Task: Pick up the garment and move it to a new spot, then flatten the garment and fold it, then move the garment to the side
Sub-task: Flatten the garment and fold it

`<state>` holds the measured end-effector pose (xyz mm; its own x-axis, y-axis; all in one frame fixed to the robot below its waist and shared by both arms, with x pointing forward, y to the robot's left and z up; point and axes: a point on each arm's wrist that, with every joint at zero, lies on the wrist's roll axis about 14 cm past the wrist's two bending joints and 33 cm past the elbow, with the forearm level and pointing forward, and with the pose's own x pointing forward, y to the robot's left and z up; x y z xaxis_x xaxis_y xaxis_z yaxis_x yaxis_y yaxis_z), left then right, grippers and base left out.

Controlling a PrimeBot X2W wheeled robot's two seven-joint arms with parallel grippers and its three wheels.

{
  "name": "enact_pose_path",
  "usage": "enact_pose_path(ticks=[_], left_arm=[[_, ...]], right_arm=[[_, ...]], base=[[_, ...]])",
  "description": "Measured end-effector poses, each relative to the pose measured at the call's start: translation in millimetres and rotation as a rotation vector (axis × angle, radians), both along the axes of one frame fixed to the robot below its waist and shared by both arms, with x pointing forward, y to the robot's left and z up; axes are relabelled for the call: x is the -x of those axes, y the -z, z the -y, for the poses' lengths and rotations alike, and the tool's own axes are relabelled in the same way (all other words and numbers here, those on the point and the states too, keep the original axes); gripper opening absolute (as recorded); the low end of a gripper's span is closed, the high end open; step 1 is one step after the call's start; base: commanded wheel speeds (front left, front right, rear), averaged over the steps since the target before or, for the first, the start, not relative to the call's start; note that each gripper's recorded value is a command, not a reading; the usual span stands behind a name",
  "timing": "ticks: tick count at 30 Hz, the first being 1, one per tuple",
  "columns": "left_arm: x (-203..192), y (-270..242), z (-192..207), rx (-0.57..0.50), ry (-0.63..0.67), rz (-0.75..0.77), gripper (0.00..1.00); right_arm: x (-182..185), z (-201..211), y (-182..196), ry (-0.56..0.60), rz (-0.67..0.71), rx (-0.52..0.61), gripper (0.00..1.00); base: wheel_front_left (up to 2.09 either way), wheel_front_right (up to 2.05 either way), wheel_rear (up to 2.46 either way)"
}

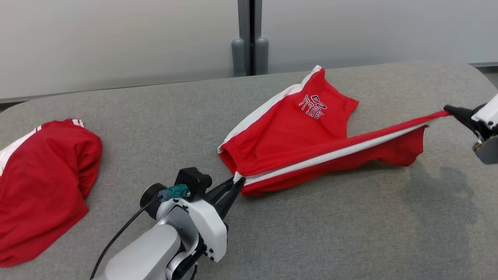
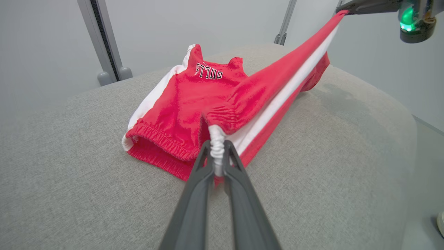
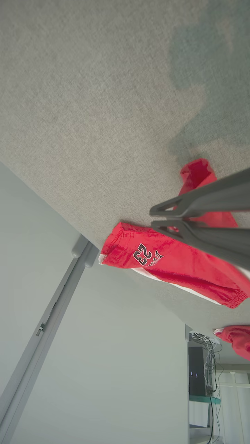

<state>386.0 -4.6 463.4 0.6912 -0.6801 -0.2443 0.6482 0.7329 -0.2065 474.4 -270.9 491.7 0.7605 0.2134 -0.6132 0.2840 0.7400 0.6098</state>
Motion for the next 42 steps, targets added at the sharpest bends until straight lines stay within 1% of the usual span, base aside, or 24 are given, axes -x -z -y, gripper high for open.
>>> enact_pose_path(ticks=[2,3,7,8,10,15,23,30,36,42], left_arm=[[-7,-3,-1,0.008,-0.012,0.005,0.0],[-13,-4,-3,0.015,-0.026,0.004,0.0],[-28,-4,-6,0.025,-0.054,-0.004,0.0],[-28,-4,-6,0.025,-0.054,-0.004,0.0],[-34,-1,-6,0.025,-0.063,-0.013,0.0],[-52,3,-6,0.036,-0.085,-0.023,0.0],[-78,16,-15,0.03,-0.119,-0.027,0.0],[-90,32,-31,0.023,-0.165,-0.045,0.0],[-95,41,-41,0.017,-0.189,-0.058,0.0],[-101,41,-40,0.031,-0.187,-0.061,0.0]], right_arm=[[-16,-9,-9,-0.023,0.021,0.012,0.0],[-30,-19,-15,-0.04,0.037,0.02,0.0],[-55,-37,-24,-0.077,0.062,0.038,0.0],[-55,-37,-24,-0.077,0.062,0.038,0.0],[-67,-45,-25,-0.098,0.068,0.046,0.0],[-84,-46,-7,-0.108,0.037,0.067,0.0],[-121,-65,13,-0.147,0.026,0.082,0.0],[-147,-89,32,-0.173,0.03,0.069,0.0],[-161,-112,42,-0.197,0.038,0.051,0.0],[-170,-118,47,-0.195,0.05,0.059,0.0]], base=[[0.0,0.0,0.0],[0.0,0.0,0.0],[0.0,0.0,0.0],[0.0,0.0,0.0],[0.0,0.0,0.0],[0.0,0.0,0.0],[0.0,0.0,0.0],[0.0,0.0,0.0],[0.0,0.0,0.0],[0.0,0.0,0.0]])
